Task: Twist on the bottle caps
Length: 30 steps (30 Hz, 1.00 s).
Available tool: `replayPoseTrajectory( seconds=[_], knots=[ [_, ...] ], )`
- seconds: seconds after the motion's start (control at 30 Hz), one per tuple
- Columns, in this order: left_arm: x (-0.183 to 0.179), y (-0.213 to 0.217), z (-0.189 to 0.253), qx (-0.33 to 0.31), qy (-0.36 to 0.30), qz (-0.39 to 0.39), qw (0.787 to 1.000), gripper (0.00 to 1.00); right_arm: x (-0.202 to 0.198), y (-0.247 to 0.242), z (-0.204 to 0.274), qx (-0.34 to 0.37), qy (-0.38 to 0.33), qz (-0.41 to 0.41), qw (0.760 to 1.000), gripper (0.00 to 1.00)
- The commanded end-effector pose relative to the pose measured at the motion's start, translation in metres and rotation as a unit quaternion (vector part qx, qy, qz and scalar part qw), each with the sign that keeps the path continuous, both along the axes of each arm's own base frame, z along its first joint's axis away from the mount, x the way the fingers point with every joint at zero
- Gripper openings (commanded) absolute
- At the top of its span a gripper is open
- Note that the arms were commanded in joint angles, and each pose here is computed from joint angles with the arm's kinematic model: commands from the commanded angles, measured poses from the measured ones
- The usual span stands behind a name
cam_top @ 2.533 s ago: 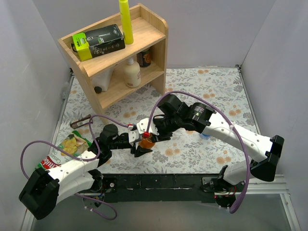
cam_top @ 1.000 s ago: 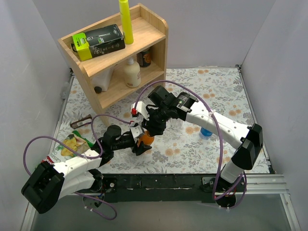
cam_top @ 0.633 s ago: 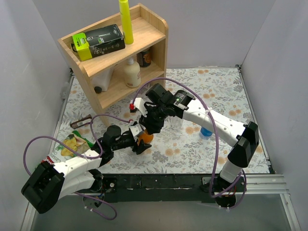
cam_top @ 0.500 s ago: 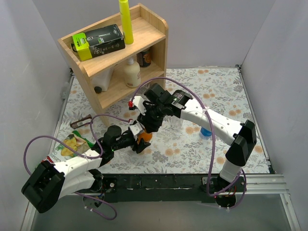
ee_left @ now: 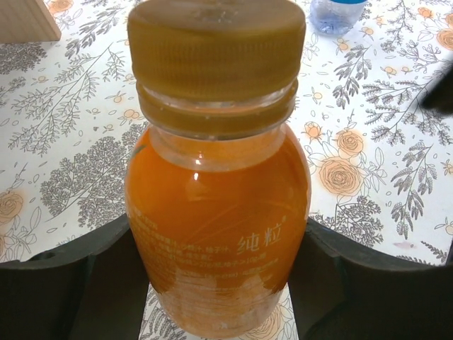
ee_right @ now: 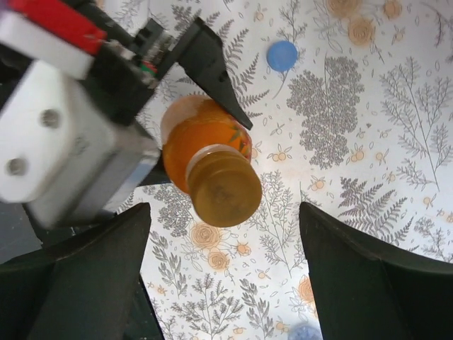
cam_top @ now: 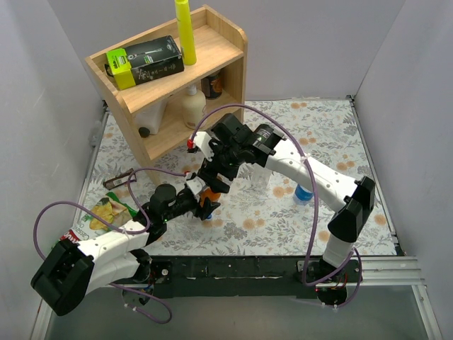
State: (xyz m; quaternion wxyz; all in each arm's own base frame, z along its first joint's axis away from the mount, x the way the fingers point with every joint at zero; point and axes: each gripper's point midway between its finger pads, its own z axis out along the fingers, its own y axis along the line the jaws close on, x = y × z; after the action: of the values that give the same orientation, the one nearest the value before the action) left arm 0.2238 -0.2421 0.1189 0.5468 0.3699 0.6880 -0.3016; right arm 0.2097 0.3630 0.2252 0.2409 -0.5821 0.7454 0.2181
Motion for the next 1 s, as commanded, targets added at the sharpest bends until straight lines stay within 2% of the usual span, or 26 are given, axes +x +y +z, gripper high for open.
replayPoseTrajectory(
  seconds=[0.0, 0.07, 0.1, 0.17, 0.2, 0.27, 0.37, 0.47, 0.5, 0.7, 0.83, 0.97],
  knots=[
    [-0.004, -0.002, 0.007, -0.007, -0.003, -0.016, 1.0, 0.0, -0.016, -0.01, 0.044, 0.049, -0.005, 0.044, 0.998, 0.92],
    [-0.017, -0.007, 0.007, -0.009, 0.011, -0.051, 0.999, 0.0, -0.024, -0.02, 0.049, 0.056, -0.019, 0.082, 0.995, 0.92],
    [-0.021, -0.009, 0.01, -0.012, 0.012, -0.066, 0.998, 0.0, -0.03, -0.027, 0.037, 0.047, -0.019, 0.104, 0.993, 0.92],
    [-0.039, -0.015, 0.014, -0.02, 0.023, -0.117, 0.993, 0.0, -0.034, -0.037, 0.044, 0.065, -0.081, 0.166, 0.981, 0.93],
    [-0.043, -0.017, 0.019, -0.021, 0.023, -0.134, 0.991, 0.0, -0.038, -0.044, 0.023, 0.052, -0.084, 0.183, 0.978, 0.93],
    [-0.057, -0.02, 0.018, -0.021, 0.037, -0.172, 0.984, 0.0, -0.037, -0.043, 0.041, 0.088, -0.16, 0.221, 0.958, 0.93],
    [-0.07, -0.023, 0.014, -0.01, 0.042, -0.219, 0.975, 0.0, -0.046, -0.043, 0.036, 0.088, -0.193, 0.287, 0.934, 0.89],
    [-0.075, -0.022, 0.012, 0.008, 0.024, -0.246, 0.969, 0.0, -0.054, -0.042, 0.034, 0.082, -0.185, 0.333, 0.921, 0.81],
    [-0.076, -0.021, 0.011, 0.015, 0.015, -0.254, 0.967, 0.0, -0.058, -0.04, 0.035, 0.089, -0.19, 0.358, 0.91, 0.79],
    [-0.076, -0.021, 0.012, 0.032, -0.017, -0.275, 0.961, 0.0, -0.08, -0.036, 0.024, 0.079, -0.186, 0.442, 0.874, 0.76],
    [-0.075, -0.022, 0.015, 0.031, -0.019, -0.275, 0.961, 0.0, -0.092, -0.037, 0.017, 0.073, -0.185, 0.471, 0.859, 0.74],
    [-0.074, -0.023, 0.018, 0.029, -0.023, -0.276, 0.96, 0.0, -0.096, -0.033, 0.015, 0.079, -0.182, 0.471, 0.859, 0.72]
  ],
)
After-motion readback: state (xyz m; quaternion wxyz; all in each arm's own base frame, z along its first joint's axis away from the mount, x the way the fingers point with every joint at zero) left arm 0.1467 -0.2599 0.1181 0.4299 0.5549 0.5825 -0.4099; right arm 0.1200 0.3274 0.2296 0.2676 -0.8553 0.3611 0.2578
